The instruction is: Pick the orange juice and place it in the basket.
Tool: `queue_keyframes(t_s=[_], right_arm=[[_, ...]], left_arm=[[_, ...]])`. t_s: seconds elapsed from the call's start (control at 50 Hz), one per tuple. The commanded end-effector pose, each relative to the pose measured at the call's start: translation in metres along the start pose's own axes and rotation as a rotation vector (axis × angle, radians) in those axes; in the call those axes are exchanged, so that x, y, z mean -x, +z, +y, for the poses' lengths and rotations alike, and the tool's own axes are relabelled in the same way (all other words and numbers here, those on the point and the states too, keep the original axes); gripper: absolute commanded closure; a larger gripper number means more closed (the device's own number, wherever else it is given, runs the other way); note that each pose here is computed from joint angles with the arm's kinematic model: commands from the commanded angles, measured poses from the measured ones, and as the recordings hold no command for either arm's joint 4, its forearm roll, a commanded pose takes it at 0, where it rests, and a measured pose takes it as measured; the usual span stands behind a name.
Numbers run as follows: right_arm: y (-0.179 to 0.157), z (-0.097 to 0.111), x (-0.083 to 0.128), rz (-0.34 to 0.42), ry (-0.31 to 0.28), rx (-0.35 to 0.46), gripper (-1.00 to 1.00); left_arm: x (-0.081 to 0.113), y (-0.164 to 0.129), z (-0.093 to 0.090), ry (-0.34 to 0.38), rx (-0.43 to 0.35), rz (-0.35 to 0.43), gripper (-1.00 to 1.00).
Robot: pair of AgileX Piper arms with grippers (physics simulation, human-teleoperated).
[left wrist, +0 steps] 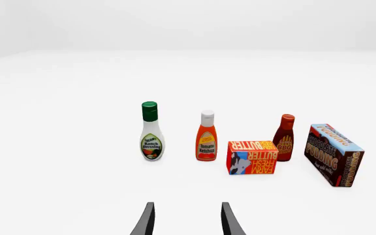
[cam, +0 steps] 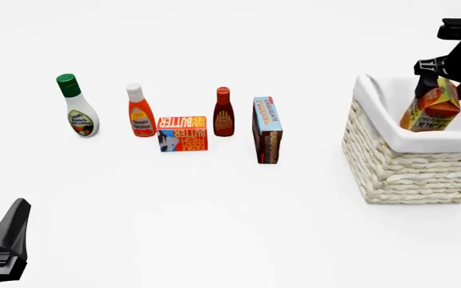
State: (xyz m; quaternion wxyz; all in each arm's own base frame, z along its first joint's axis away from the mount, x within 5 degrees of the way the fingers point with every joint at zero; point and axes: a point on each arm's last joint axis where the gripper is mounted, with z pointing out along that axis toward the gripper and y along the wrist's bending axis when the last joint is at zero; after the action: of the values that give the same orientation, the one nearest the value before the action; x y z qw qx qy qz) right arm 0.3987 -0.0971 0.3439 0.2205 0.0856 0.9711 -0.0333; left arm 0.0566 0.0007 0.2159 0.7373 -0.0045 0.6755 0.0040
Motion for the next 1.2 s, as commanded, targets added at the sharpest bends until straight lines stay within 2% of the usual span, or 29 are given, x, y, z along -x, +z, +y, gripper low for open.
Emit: queue_keyframes(t_s=[0.02, 0.22, 0.52, 0.54, 0.78, 1.2], right_arm=[[0.008, -0.001, 0.002, 0.015, 0.025, -0.001, 1.00], [0.014, 0.003, 0.002, 0.028, 0.029, 0.004, 1.00], [0.015, -0.001, 0.001, 0.032, 0.021, 0.000, 1.00], [0.016, -0.003, 0.000, 0.038, 0.033, -0.001, -1.00], [0.013, -0.010, -0.001, 0.033, 0.028, -0.008, -1.00], [0.005, -0.005, -0.002, 0.018, 0.006, -0.005, -1.00]], left_arm=[[-0.001, 0.000, 0.000, 0.000, -0.003, 0.000, -1.00], [-0.001, 0.000, 0.000, 0.000, -0.003, 0.000, -1.00], [-0.001, 0.000, 0.000, 0.000, -0.003, 0.000, -1.00], [-0.001, 0.000, 0.000, 0.000, -0.003, 0.000, -1.00], [-0.001, 0.000, 0.000, 0.000, -0.003, 0.000, -1.00], [-0.001, 0.000, 0.000, 0.000, -0.003, 0.000, -1.00]])
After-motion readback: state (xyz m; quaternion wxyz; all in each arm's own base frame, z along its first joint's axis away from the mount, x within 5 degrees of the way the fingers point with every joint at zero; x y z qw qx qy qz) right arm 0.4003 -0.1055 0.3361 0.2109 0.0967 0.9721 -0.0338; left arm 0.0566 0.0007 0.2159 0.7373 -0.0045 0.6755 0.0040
